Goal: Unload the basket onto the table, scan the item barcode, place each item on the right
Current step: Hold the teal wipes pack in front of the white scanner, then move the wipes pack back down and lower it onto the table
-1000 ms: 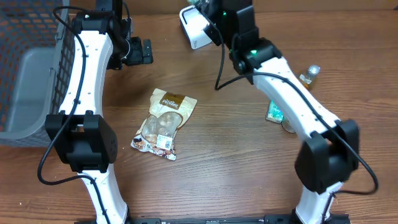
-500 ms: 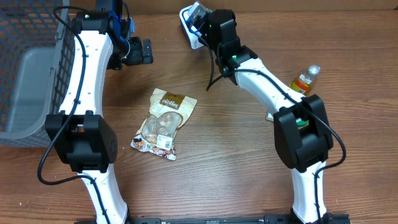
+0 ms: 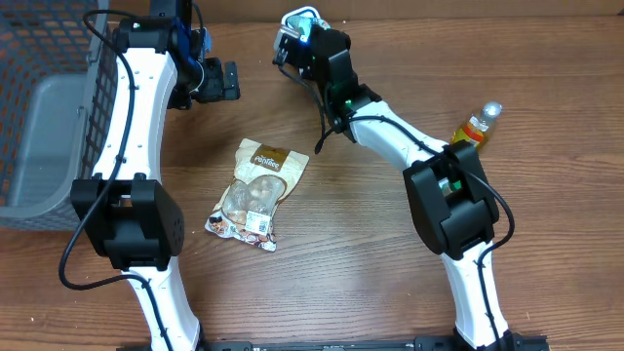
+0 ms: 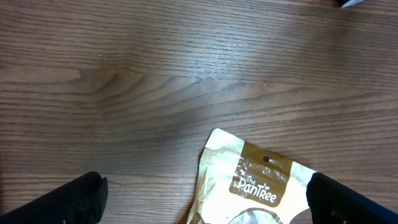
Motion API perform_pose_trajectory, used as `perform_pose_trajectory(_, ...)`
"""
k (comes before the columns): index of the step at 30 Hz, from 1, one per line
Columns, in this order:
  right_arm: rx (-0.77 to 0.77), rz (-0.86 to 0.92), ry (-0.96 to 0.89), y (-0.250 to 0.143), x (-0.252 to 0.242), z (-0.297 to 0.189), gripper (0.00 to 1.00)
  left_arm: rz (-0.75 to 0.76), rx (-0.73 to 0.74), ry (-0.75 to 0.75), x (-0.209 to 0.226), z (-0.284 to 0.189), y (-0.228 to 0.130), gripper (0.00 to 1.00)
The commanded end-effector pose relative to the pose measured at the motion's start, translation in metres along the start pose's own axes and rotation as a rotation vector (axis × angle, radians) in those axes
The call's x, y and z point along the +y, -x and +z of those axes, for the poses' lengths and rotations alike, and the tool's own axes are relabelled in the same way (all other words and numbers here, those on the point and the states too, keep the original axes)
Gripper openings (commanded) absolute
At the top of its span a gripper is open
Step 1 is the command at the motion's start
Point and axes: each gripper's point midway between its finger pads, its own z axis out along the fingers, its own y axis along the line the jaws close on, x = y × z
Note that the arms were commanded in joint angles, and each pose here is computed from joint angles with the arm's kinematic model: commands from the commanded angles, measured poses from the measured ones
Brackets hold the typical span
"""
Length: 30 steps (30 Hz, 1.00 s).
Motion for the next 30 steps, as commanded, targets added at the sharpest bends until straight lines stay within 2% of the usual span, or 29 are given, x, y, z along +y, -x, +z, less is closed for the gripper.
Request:
perform_pose_trajectory(1, 0.015, -0.057, -0.014, -0.003, 0.001, 0.005, 0.04, 0.006, 0.009, 0.008, 0.002, 0.004, -0.001, 1.00)
perform_pose_trajectory(7, 0.046, -0.072, 0.058, -0.014, 0.034, 0.011, 0.04, 0.006, 0.009, 0.008, 0.002, 0.004, -0.001, 1.00)
perform_pose_trajectory(18, 0.064, -0.054, 0.124, -0.010, 0.056, 0.005, 0.06, 0.006, 0.009, 0.008, 0.002, 0.004, -0.001, 1.00)
perform_pose_trajectory(22, 0.080, 0.026, 0.034, -0.007, 0.030, 0.003, 0.05, 0.006, 0.009, 0.008, 0.002, 0.004, -0.001, 1.00)
perform_pose_trajectory(27, 0.040, 0.114, -0.076, 0.008, -0.036, -0.016, 0.04, 0.006, 0.009, 0.008, 0.002, 0.004, -0.001, 1.00)
perform_pose_trajectory(30, 0.028, 0.235, -0.106, 0.013, -0.072, -0.035, 0.04, 0.006, 0.009, 0.008, 0.002, 0.004, -0.001, 1.00)
